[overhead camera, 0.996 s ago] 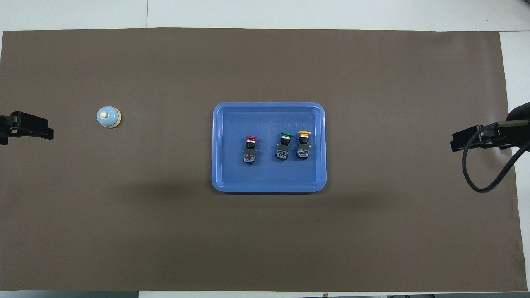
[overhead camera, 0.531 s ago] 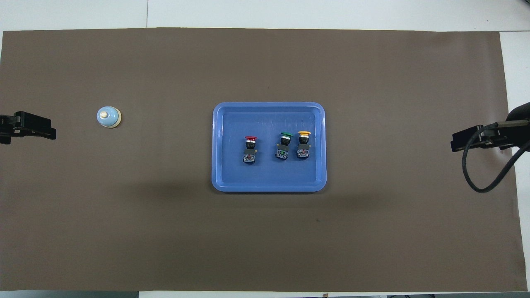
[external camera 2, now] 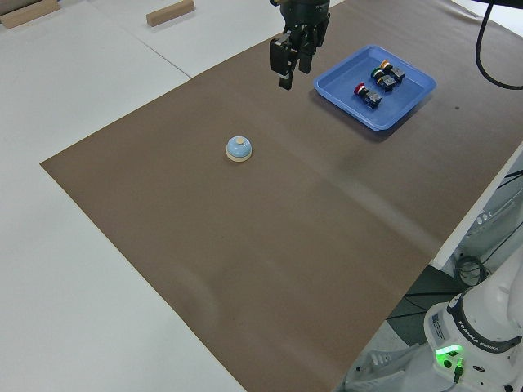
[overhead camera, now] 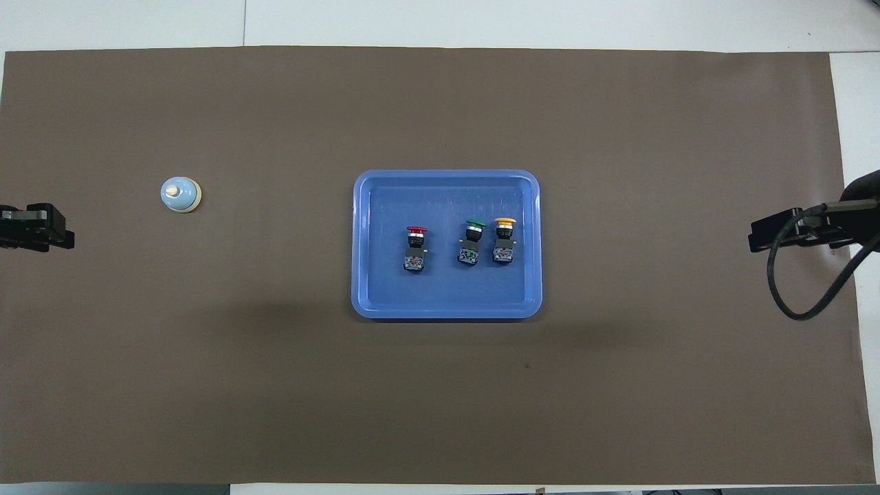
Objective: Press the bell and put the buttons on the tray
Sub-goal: 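Reach the left gripper to the silver bell and press it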
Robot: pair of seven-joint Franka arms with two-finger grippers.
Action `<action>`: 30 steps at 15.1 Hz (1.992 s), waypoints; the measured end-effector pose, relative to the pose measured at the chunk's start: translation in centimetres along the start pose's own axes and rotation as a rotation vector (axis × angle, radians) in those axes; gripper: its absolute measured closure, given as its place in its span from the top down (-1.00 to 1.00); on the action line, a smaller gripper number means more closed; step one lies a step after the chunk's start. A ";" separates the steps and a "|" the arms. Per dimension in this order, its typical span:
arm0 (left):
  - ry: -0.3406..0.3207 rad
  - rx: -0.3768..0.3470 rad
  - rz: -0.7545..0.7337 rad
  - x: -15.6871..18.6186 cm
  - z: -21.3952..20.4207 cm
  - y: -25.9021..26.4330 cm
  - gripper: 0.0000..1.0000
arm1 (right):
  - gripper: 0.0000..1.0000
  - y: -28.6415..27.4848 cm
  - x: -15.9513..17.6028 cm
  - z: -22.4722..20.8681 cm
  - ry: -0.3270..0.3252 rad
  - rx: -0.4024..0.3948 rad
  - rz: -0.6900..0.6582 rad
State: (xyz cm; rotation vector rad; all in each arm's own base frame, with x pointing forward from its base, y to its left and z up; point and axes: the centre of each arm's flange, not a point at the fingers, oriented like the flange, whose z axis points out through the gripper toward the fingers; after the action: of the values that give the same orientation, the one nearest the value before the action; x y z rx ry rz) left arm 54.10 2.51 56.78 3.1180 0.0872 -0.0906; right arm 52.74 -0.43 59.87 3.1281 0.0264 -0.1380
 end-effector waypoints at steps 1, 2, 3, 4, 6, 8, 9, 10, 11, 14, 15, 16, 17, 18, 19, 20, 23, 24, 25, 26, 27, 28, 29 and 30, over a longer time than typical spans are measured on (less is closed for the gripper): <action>0.017 0.000 -0.004 0.3 0.9 -0.2 -0.67 | 1.00 0.0 0.0 0.0 0.000 0.000 0.000; 0.029 0.000 -0.007 0.7 2.0 -0.4 -0.95 | 1.00 0.0 0.0 0.0 0.000 0.000 0.000; 0.032 0.001 -0.009 1.2 3.4 -0.5 -0.98 | 1.00 0.0 0.0 0.0 0.000 0.000 0.000; 0.036 0.002 -0.011 2.1 5.1 -0.6 -0.98 | 1.00 0.0 0.0 0.0 0.000 0.000 0.000; 0.061 0.006 -0.010 4.7 8.5 -0.5 -0.98 | 1.00 0.0 0.0 0.0 0.000 0.000 0.000; 0.090 0.010 -0.007 7.2 11.9 -0.3 -0.98 | 1.00 0.0 0.0 0.0 0.000 0.000 0.000; 0.100 0.011 -0.004 8.3 13.3 -0.1 -0.98 | 1.00 0.0 0.0 0.0 0.000 0.000 0.000; 0.104 0.012 0.002 9.3 14.3 0.2 -0.98 | 1.00 0.0 0.0 0.0 0.000 0.000 0.000; 0.108 0.013 0.008 10.1 14.9 0.6 -0.98 | 1.00 0.0 0.0 0.0 0.000 0.000 0.000; 0.111 0.014 0.024 11.6 16.9 1.8 -0.98 | 1.00 0.0 0.0 0.0 0.000 0.000 0.000; 0.102 0.015 0.029 11.9 17.8 2.4 -0.98 | 1.00 0.0 0.0 0.0 0.000 0.000 0.000; 0.094 0.015 0.030 12.1 18.6 2.9 -0.98 | 1.00 0.0 0.0 0.0 0.000 0.000 0.000; 0.088 0.016 0.030 12.2 19.2 3.2 -0.98 | 1.00 0.0 0.0 0.0 0.000 0.000 0.000; 0.082 0.016 0.029 12.3 19.7 3.3 -0.98 | 1.00 0.0 0.0 0.0 0.000 0.000 0.000; 0.078 0.017 0.027 12.4 20.0 3.2 -0.98 | 1.00 0.0 0.0 0.0 0.000 0.000 0.000; 0.076 0.017 0.025 12.4 20.1 3.1 -0.98 | 1.00 0.0 0.0 0.0 0.000 0.000 0.000; 0.076 0.019 0.016 12.4 20.1 2.6 -0.98 | 1.00 0.0 0.0 0.0 0.000 0.000 0.000; 0.076 0.020 0.014 12.4 20.1 2.4 -0.98 | 1.00 0.0 0.0 0.0 0.000 0.000 0.000; 0.076 0.020 0.013 12.4 20.1 2.4 -0.98 | 1.00 0.0 0.0 0.0 0.000 0.000 0.000; 0.075 0.021 0.012 12.4 20.2 2.3 -0.98 | 1.00 0.0 0.0 0.0 0.000 0.000 0.000; 0.074 0.021 0.012 12.4 20.3 2.3 -0.98 | 1.00 0.0 0.0 0.0 0.000 0.000 0.000; 0.073 0.021 0.012 12.3 20.5 2.3 -0.98 | 1.00 0.0 0.0 0.0 0.000 0.000 0.000; 0.071 0.021 0.011 12.3 20.6 2.3 -0.98 | 1.00 0.0 0.0 0.0 0.000 0.000 0.000; 0.068 0.021 0.011 12.2 20.8 2.3 -0.98 | 1.00 0.0 0.0 0.0 0.000 0.000 0.000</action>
State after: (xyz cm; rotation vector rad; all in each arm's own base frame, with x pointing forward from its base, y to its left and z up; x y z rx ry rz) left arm 65.23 0.45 35.36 3.1423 0.0708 0.0147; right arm 52.74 -0.43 59.87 3.1281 0.0263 -0.1381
